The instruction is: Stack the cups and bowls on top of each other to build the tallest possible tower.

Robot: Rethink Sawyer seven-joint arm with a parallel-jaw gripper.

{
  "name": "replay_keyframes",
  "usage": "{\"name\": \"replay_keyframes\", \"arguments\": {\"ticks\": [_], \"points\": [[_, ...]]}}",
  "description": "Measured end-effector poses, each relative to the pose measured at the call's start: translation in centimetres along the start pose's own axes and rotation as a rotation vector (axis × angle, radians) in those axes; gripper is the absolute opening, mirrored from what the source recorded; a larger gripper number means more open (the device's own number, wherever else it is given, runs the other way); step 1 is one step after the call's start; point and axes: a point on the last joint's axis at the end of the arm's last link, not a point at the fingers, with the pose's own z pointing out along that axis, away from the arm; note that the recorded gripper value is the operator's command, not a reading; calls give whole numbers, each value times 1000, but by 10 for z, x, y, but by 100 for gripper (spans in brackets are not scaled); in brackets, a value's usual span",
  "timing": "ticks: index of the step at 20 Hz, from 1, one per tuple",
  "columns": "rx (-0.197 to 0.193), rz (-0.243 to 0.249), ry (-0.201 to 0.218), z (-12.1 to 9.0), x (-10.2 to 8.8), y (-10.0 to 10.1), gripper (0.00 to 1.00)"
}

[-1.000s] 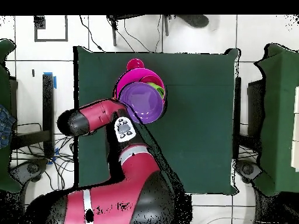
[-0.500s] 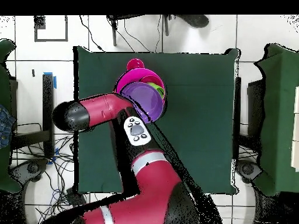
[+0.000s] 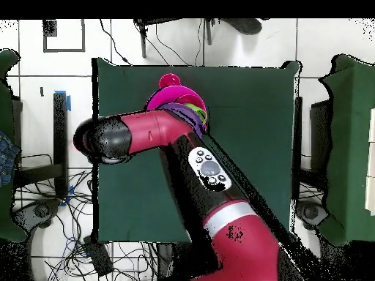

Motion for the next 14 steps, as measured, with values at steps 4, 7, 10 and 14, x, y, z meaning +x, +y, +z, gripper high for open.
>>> {"name": "replay_keyframes", "arguments": {"ticks": [4,7,10,14], "points": [[-7,7,55,-20,4,-10,0],[-3,9,114,-28,10,-17,0],[9,3,157,-33,15,-24,0],[24,-6,204,-42,21,-38,0]]}}
